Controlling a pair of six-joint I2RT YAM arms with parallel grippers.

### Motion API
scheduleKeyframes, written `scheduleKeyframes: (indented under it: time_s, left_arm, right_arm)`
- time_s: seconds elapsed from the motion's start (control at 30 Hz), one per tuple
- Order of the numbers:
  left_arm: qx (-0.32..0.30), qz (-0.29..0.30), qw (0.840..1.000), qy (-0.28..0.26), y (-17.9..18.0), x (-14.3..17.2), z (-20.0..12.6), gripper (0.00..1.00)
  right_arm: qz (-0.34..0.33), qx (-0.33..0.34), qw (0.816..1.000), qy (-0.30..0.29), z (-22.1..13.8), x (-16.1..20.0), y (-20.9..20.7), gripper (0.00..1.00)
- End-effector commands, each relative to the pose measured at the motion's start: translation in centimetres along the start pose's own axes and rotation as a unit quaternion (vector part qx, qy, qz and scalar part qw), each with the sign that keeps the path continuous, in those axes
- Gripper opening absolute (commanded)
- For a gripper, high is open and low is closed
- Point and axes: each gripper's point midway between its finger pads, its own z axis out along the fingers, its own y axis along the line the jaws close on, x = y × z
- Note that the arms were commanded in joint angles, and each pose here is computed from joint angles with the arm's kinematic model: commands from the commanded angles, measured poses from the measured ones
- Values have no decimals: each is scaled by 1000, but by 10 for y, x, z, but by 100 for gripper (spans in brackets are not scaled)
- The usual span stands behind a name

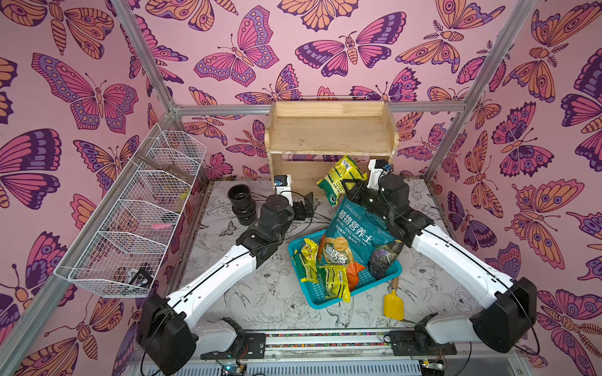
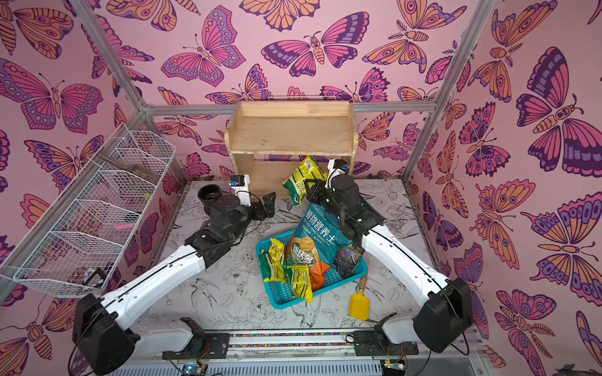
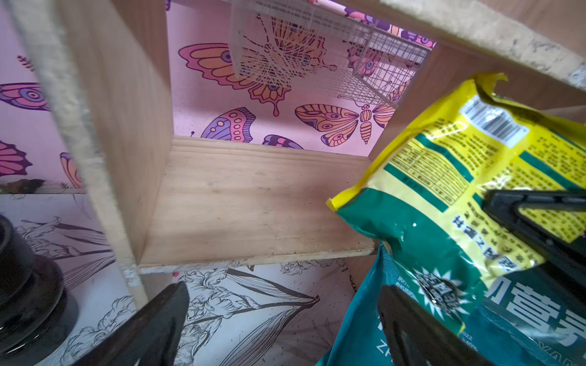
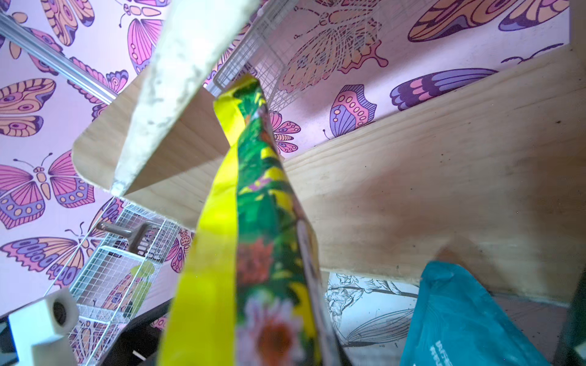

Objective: Take down the fertilizer bag from the shelf
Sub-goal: Pick up the fertilizer bag from the shelf, then place the fertilizer bag in the storage box.

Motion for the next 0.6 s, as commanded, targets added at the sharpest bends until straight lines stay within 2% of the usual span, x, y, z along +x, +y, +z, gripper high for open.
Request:
scheduleKeyframes:
  time_s: [0.0, 0.07, 0.13, 0.23, 0.37, 0.47, 0.57]
  left_arm:
    - [-19, -18, 999, -18, 15, -3, -16, 100]
    - [-32, -20, 999, -23, 23, -2, -25, 100]
    - [-48, -21, 998, -28, 32, -1, -35, 100]
    - [-70, -23, 997, -38, 45, -1, -47, 100]
    - [-87, -29, 994, -51, 54, -3, -57, 100]
    - [-86, -31, 994, -56, 54, -6, -59, 100]
    - [-81, -29, 995, -56, 51, -9, -59, 100]
  right_arm:
    - [-29, 1, 999, 20, -26, 14, 7, 15]
    - [-40, 3, 998, 45, -39, 31, 8, 15]
    - [-78, 14, 994, 81, -52, 54, 12, 15]
    - [-145, 33, 978, 144, -73, 94, 16, 15]
    - [-220, 52, 949, 219, -89, 155, 7, 15]
    - [-269, 46, 931, 243, -98, 191, 2, 14]
    - [-283, 30, 926, 248, -101, 209, 2, 14]
